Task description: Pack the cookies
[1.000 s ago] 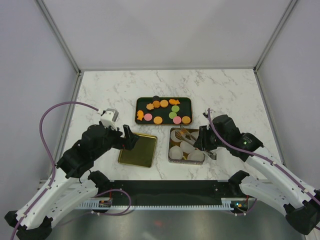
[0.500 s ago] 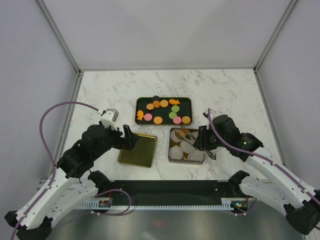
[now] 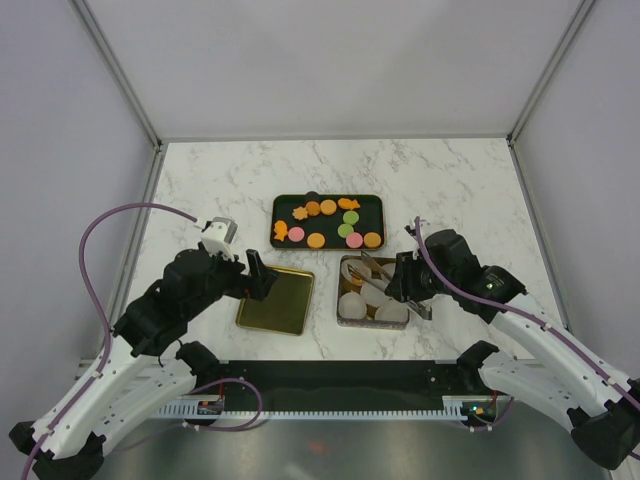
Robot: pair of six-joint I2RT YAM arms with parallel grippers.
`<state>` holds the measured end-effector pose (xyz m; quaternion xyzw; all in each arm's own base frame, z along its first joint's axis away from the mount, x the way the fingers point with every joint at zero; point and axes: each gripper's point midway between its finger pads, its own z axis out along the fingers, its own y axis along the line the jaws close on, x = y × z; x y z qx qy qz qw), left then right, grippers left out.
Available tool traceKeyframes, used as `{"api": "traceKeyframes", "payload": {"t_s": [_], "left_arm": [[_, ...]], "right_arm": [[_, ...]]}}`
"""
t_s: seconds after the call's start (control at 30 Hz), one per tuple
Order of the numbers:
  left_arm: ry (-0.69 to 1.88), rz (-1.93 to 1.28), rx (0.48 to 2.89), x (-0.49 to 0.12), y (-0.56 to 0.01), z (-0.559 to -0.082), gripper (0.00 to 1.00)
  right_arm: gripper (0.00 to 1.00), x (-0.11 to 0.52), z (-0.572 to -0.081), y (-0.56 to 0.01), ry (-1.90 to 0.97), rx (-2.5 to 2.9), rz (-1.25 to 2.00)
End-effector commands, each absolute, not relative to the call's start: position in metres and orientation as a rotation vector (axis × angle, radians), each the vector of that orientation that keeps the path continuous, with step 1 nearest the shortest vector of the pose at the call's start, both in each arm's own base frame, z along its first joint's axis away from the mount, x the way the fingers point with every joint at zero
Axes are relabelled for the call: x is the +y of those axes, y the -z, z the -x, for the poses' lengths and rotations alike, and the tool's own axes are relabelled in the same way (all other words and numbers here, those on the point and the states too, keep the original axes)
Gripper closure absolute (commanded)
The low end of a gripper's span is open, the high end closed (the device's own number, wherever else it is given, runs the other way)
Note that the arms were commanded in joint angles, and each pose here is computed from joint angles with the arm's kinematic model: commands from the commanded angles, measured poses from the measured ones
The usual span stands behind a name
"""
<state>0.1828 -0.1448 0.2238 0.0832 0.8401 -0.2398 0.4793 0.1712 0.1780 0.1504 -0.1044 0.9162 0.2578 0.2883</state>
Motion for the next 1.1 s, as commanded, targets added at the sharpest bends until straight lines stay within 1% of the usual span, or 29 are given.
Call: {"api": "traceKeyframes", "payload": {"t_s": [0.0, 0.17, 0.2, 0.37, 0.43, 0.47, 0.5, 0.57, 0.6, 0.67, 0.7, 0.9, 0.97, 1.0, 1.07], "left_arm": [[0.608, -0.195, 2.057, -0.148, -0.223, -0.181, 0.00], [0.612, -0.199, 2.059, -0.149, -0.223, -0.181, 0.00], [0.609, -0.198, 2.062, -0.149, -0.222, -0.182, 0.00], [0.592, -0.185, 2.066, -0.147, -0.221, -0.184, 0.00], [0.582, -0.178, 2.067, -0.146, -0.220, -0.185, 0.00], [0.576, -0.172, 2.069, -0.146, -0.220, -0.186, 0.00], [0.575, -0.169, 2.068, -0.146, -0.220, -0.187, 0.00], [0.561, -0.162, 2.073, -0.146, -0.219, -0.190, 0.00], [0.545, -0.161, 2.088, -0.147, -0.215, -0.193, 0.00], [0.511, -0.164, 2.096, -0.147, -0.215, -0.200, 0.00], [0.485, -0.170, 2.123, -0.149, -0.209, -0.206, 0.00], [0.429, -0.245, 2.132, -0.166, -0.211, -0.236, 0.00], [0.447, -0.266, 2.129, -0.172, -0.210, -0.245, 0.00], [0.458, -0.234, 2.142, -0.167, -0.209, -0.251, 0.00], [0.548, -0.220, 2.159, -0.169, -0.207, -0.250, 0.00]], "right_arm": [[0.51, 0.184, -0.177, -0.159, -0.721, 2.400, 0.284], [0.52, 0.195, -0.184, -0.191, -0.779, 2.337, 0.299], [0.52, 0.199, -0.191, -0.203, -0.781, 2.315, 0.311], [0.52, 0.221, -0.229, -0.220, -0.757, 2.287, 0.353], [0.52, 0.234, -0.249, -0.216, -0.751, 2.309, 0.366], [0.53, 0.239, -0.261, -0.205, -0.726, 2.345, 0.366], [0.53, 0.243, -0.271, -0.215, -0.717, 2.321, 0.362], [0.53, 0.245, -0.288, -0.206, -0.668, 2.349, 0.355], [0.53, 0.247, -0.297, -0.214, -0.652, 2.329, 0.348], [0.53, 0.246, -0.308, -0.204, -0.608, 2.367, 0.343], [0.53, 0.247, -0.314, -0.210, -0.600, 2.356, 0.341], [0.53, 0.244, -0.326, -0.198, -0.547, 2.403, 0.316], [0.53, 0.248, -0.325, -0.192, -0.566, 2.420, 0.334], [0.54, 0.248, -0.324, -0.188, -0.566, 2.428, 0.351], [0.53, 0.253, -0.324, -0.181, -0.590, 2.432, 0.366]]}}
